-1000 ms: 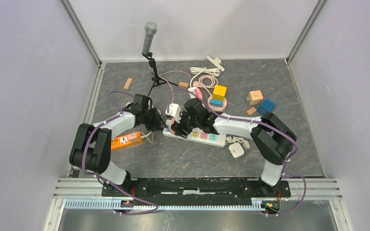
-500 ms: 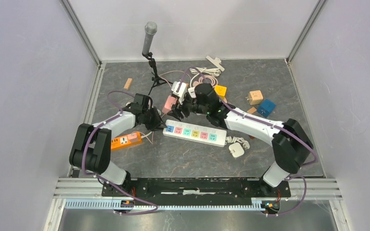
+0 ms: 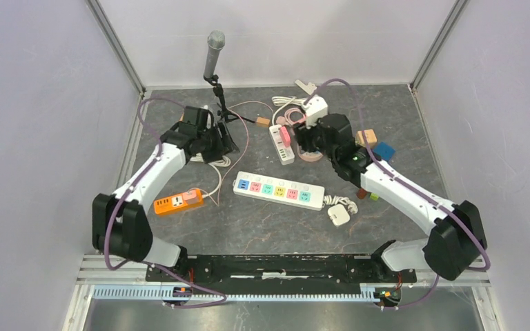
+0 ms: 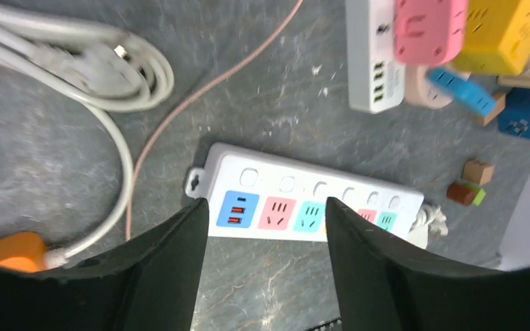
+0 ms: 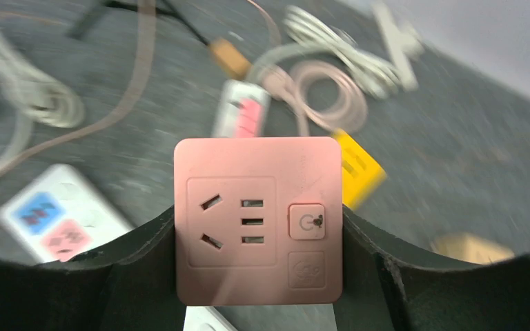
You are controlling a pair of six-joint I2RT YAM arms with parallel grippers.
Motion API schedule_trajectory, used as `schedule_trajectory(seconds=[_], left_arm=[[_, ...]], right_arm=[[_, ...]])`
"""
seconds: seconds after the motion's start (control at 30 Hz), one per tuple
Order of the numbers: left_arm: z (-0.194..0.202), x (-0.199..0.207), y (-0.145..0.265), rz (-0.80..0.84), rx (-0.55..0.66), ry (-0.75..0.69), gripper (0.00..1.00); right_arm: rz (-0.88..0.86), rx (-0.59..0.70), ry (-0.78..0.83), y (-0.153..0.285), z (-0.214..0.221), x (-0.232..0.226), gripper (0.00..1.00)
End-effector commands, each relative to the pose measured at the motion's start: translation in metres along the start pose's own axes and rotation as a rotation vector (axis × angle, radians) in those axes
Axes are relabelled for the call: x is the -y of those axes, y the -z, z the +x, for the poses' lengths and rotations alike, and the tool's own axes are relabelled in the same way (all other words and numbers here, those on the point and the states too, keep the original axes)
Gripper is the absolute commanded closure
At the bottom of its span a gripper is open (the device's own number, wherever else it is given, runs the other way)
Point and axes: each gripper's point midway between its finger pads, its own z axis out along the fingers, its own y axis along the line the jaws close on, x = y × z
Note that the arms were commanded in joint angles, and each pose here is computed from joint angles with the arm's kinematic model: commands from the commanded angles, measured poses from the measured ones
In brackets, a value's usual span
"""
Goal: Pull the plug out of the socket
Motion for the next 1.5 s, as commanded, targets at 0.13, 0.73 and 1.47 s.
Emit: schedule_trajectory(seconds=[0.13,0.73,1.47], left_arm=[[-0.078,-0.009,0.103,-0.21,0.384,-0.211,0.09],[-0.081,-0.017,0.153,-0.23,0.553,-0.212,0.0],[-0.055,0.021,0.13,0.02,0.418,-0.324,0.0]], right_arm=[[0.512,-0.209,-0.174,0.068,0.094,0.098,1.0],[0.502,-0.617,-0.306,0.064,0.204,0.099,0.97],[0.293,-0.369,-0.203,0.049,0.137,0.088,0.03]])
